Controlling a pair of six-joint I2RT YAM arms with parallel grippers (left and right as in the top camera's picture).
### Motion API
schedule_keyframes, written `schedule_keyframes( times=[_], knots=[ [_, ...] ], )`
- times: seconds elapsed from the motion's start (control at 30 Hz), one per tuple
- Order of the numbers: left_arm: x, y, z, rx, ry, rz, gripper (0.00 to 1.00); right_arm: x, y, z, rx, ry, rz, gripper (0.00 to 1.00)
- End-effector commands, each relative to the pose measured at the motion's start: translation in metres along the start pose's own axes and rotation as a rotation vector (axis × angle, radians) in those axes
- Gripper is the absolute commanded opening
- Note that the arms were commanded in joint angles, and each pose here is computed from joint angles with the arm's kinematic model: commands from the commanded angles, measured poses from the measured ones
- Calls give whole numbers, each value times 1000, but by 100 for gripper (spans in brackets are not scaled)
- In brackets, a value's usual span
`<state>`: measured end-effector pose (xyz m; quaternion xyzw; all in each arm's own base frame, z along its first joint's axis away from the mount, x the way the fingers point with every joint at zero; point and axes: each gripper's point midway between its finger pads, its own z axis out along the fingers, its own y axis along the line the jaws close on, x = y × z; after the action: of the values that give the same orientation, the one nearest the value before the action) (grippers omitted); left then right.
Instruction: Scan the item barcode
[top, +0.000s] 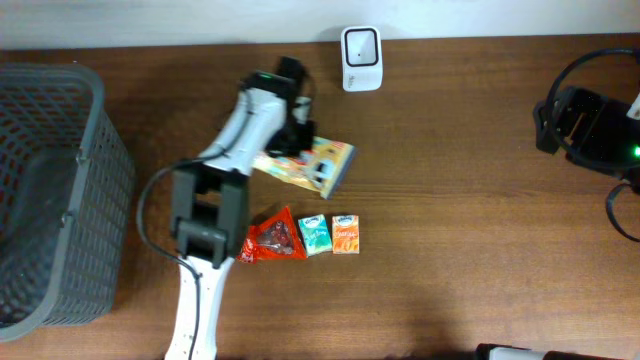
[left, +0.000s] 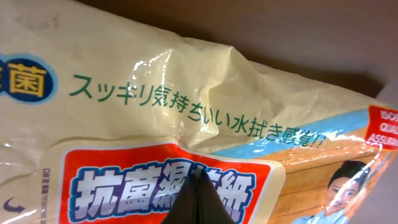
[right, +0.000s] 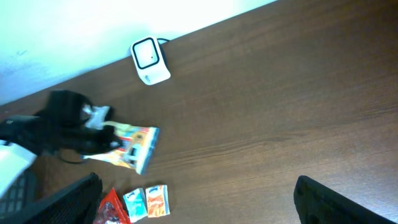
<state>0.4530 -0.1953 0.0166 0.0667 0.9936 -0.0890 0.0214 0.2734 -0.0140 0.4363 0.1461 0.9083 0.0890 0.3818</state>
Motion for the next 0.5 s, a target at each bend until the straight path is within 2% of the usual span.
schedule_keyframes(
  times=[0.0,0.07,0.1,0.13,0.17,0.23,0.27,0.3,0.33,0.47],
  knots=[
    [27,-86,21,84,33,166,0,0,-3,3,16,9,3,99],
    [11,-105,-10,105,-29,193,3,-1,-5,16,23,41,8,98],
    [-5,-101,-39,94,-80,182,19,0,-7,29,29,78,13,99],
    [-27,-77,-81,15,-167,147,61,3,-2,47,-8,136,-31,99],
    [-43,-42,-114,-85,-241,96,98,12,23,68,-171,221,-176,99],
    [-53,6,-137,-121,-264,3,99,32,59,104,-362,344,-369,99],
    [-51,40,-139,-135,-241,-85,99,51,72,135,-385,441,-452,99],
    [-48,63,-138,-134,-216,-153,99,63,78,157,-373,500,-485,99],
    [-43,80,-136,-68,-178,-217,99,84,92,207,-334,586,-561,99],
    [-37,105,-135,-51,-145,-277,99,167,114,315,-212,818,-751,99]
  ],
)
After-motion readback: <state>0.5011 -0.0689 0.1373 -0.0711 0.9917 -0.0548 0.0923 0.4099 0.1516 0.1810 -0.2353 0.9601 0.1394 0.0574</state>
